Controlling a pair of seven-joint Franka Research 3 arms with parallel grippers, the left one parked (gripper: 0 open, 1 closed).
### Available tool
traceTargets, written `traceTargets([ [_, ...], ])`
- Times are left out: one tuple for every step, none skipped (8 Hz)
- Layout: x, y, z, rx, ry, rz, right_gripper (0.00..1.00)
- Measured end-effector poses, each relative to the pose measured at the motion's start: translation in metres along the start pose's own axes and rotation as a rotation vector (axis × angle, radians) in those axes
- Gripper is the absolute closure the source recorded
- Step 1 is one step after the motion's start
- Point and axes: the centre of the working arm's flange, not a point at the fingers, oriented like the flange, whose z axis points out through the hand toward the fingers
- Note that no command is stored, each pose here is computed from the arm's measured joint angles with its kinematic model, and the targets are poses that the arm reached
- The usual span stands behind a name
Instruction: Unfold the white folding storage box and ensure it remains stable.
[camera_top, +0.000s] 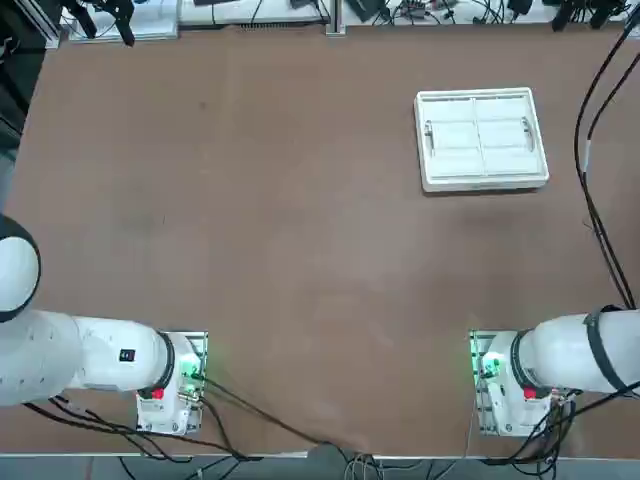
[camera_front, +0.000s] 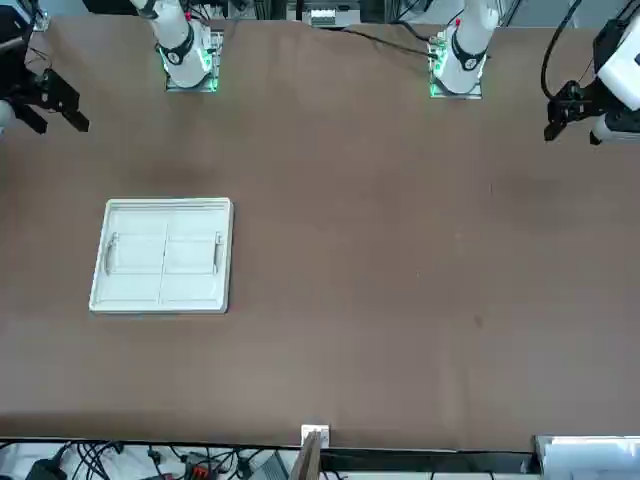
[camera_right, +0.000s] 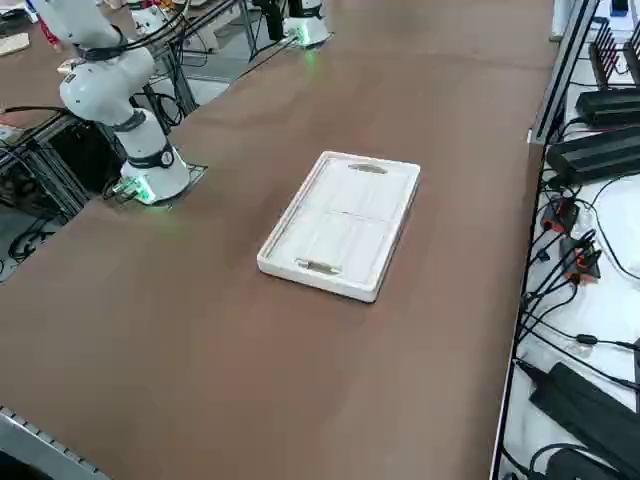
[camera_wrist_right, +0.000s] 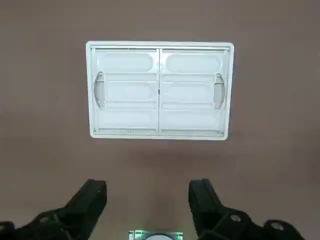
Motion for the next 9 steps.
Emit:
traceTargets([
  [0.0, 0.0, 0.0, 0.0, 0.0, -0.001, 0.0],
  [0.0, -0.002, -0.001, -0.001, 0.002, -0.004, 0.0],
  [0.0, -0.006, -0.004, -0.001, 0.008, -0.01, 0.0],
  [0.0, -0.009, -0.006, -0.002, 0.013, -0.016, 0.0],
  [0.0, -0.013, -0.006, -0.002, 0.013, -0.017, 0.0],
  [0.003, -0.023, 0.001, -0.003, 0.004, -0.011, 0.0],
  [0.012, -0.044, 0.018, -0.005, -0.011, 0.001, 0.0],
  [0.026, -0.072, 0.043, -0.009, -0.026, 0.024, 0.0],
  [0.041, -0.103, 0.076, -0.017, -0.042, 0.065, 0.0],
])
